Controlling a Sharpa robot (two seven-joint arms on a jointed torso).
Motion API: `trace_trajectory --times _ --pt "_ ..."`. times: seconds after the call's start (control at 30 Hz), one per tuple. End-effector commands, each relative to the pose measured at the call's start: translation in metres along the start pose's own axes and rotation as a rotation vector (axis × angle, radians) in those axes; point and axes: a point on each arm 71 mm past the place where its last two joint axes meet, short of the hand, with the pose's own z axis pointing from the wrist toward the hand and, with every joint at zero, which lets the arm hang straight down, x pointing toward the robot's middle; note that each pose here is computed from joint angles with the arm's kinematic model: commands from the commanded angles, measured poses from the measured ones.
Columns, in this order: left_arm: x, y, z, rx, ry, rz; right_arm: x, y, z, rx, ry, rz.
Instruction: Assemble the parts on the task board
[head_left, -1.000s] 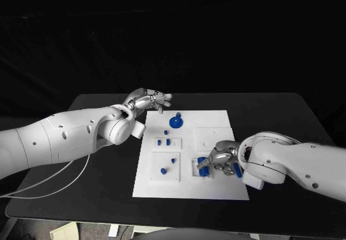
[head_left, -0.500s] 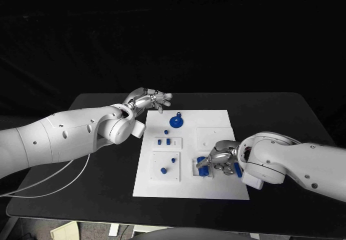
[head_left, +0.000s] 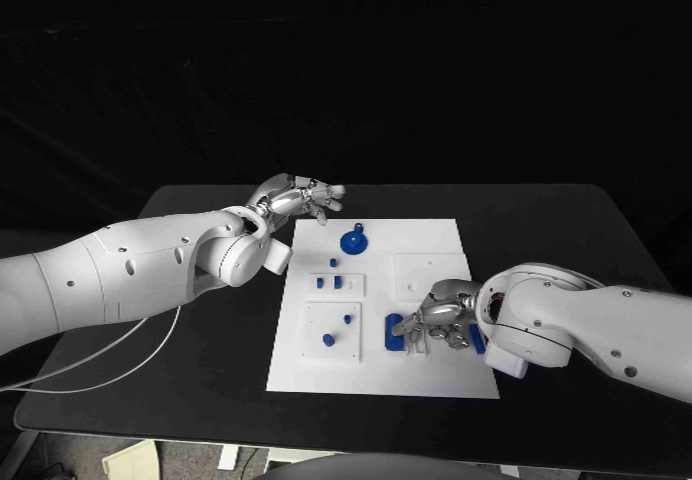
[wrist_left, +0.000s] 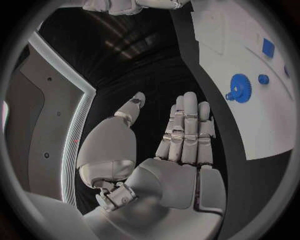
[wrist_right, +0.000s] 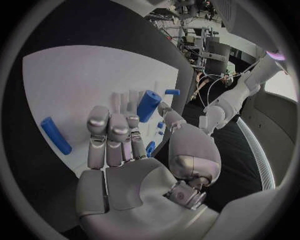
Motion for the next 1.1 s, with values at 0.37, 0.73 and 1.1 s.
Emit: trace_trajectory --times 0.37,0.73,1.1 --pt "0.0002 -0.0005 0.0000 0.004 0.007 -0.008 0.0066 -0.0013 -0.0083 -0.117 0.042 -0.061" --pt "0.0002 -0.0003 0.0001 0.002 0.009 -0.009 0.0091 -0.0017 -0.0089 -0.109 0.064 -0.078" --pt "0.0004 -0.0002 0.0001 0.000 0.011 -0.009 0.0088 -0.0015 -0.0043 -0.074 0.041 -0.096"
